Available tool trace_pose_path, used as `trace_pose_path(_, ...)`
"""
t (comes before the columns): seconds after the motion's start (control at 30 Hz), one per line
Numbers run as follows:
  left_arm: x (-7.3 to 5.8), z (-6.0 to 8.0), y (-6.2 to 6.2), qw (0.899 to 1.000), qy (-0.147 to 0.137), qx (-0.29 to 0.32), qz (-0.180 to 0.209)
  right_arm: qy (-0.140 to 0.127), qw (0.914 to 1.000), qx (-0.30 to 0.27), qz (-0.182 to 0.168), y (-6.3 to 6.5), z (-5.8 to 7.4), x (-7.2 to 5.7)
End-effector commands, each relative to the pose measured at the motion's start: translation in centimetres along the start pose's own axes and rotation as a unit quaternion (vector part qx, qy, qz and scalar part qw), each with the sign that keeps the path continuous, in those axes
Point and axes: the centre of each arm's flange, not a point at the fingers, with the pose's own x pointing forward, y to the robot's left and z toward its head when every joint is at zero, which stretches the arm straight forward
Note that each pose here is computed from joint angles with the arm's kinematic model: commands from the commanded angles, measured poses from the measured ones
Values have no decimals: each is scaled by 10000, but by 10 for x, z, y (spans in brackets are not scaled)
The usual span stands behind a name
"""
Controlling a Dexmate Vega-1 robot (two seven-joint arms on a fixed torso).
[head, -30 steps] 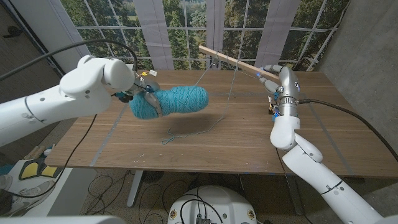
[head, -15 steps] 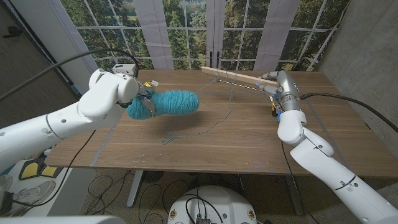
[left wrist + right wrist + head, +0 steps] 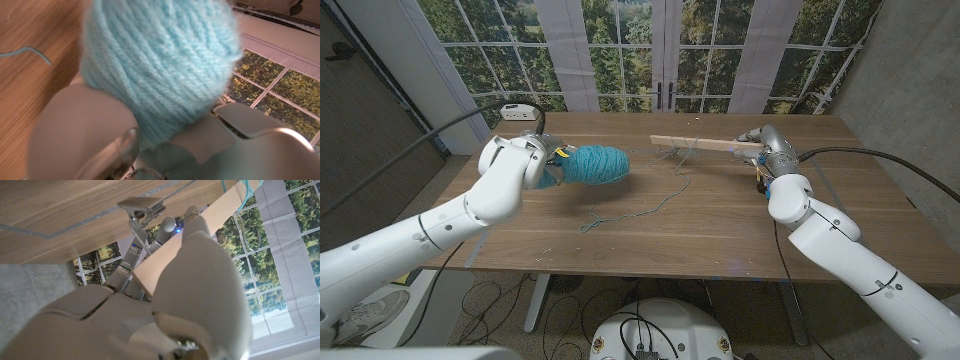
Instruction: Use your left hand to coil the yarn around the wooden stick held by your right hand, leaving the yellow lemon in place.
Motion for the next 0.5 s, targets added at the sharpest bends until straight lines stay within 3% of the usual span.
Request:
trace_pose_path(0.03, 6, 20, -34, 9972, 198, 418, 596, 685, 9919, 185, 1050, 11, -16, 12)
trace_pose_path(0.1, 8, 26, -41, 9945, 269, 621, 796, 771, 9898, 265, 1171, 13, -19, 14)
trace_pose_path(0.13, 9, 29, -44, 9944, 344, 719, 697, 829, 9888, 307, 1205, 14, -21, 15)
trace_pose_path(0.2, 9, 30, -50, 9935, 197, 605, 939, 937, 9865, 402, 1280, 15, -24, 16)
trace_pose_path(0.37, 11, 37, -58, 9920, 256, 766, 967, 1236, 9789, 777, 1427, 14, -36, 19)
trace_pose_path(0.47, 12, 37, -61, 9940, 139, 601, 908, 1428, 9739, 926, 1502, 13, -42, 20)
trace_pose_path(0.5, 11, 34, -63, 9931, -30, 418, 1093, 1479, 9725, 956, 1524, 13, -44, 20)
